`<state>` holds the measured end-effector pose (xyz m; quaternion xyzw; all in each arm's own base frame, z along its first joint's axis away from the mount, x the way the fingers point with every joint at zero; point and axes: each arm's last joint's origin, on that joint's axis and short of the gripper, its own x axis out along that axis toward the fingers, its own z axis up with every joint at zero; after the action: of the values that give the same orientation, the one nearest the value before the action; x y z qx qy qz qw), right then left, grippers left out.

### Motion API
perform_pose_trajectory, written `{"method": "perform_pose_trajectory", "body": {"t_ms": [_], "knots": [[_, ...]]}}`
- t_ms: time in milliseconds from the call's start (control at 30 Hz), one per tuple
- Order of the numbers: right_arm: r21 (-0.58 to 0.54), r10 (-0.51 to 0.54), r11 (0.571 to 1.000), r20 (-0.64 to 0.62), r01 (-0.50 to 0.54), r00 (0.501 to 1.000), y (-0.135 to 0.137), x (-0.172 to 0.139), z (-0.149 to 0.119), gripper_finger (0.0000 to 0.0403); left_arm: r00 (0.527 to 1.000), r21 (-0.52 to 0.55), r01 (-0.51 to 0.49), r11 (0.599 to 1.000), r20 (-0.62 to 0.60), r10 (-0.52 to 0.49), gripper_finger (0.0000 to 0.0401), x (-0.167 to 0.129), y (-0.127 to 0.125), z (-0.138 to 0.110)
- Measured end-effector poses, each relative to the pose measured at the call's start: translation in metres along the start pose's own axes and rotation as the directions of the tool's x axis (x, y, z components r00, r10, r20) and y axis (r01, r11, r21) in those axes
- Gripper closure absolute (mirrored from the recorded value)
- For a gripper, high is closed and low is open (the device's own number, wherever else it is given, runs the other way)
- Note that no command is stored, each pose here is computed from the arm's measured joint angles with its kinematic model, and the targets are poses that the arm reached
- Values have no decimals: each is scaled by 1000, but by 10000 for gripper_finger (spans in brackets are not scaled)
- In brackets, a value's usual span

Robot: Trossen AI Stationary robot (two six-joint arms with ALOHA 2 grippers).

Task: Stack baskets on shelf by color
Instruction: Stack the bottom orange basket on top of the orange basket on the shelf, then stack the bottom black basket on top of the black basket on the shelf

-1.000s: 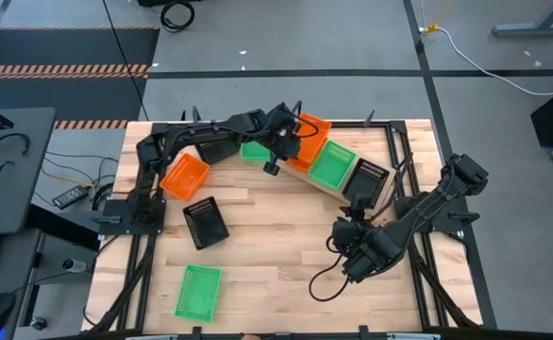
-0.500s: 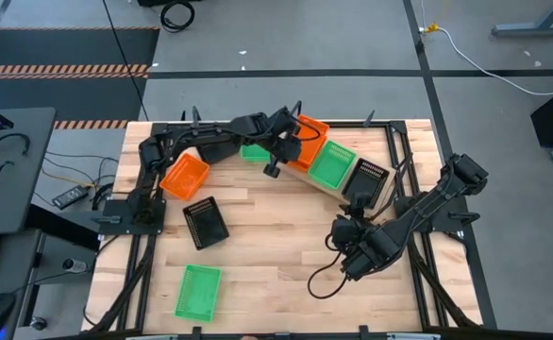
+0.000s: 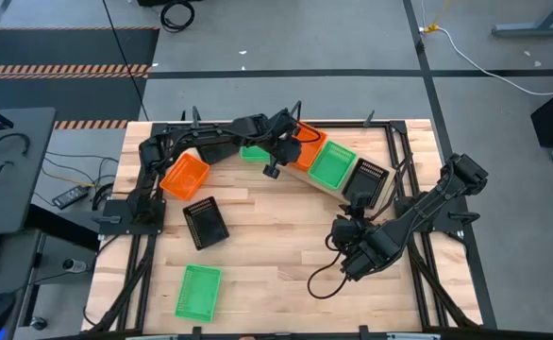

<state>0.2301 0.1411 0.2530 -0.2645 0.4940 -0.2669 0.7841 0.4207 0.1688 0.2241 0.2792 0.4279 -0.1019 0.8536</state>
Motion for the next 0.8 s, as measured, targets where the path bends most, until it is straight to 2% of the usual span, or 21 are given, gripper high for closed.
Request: {"method": "perform_pose_trajectory", "body": {"t_ms": [200, 367, 600, 800], "knots": [[3, 1, 1000, 0, -1, 1000, 0, 0, 0, 246, 998, 5, -51, 999, -37, 51, 283, -2, 1, 5], [3, 2, 1000, -2, -2, 1000, 0, 0, 0, 246, 996, -19, -91, 996, -19, 91, 262, -22, 14, 25], [9, 4, 1000, -2, -4, 1000, 0, 0, 0, 246, 999, -90, -24, 996, -48, 20, 249, -54, 14, 49], [9, 3, 1000, -1, -3, 1000, 0, 0, 0, 246, 981, -205, 97, 974, -146, -128, 252, -61, -7, 54]]}}
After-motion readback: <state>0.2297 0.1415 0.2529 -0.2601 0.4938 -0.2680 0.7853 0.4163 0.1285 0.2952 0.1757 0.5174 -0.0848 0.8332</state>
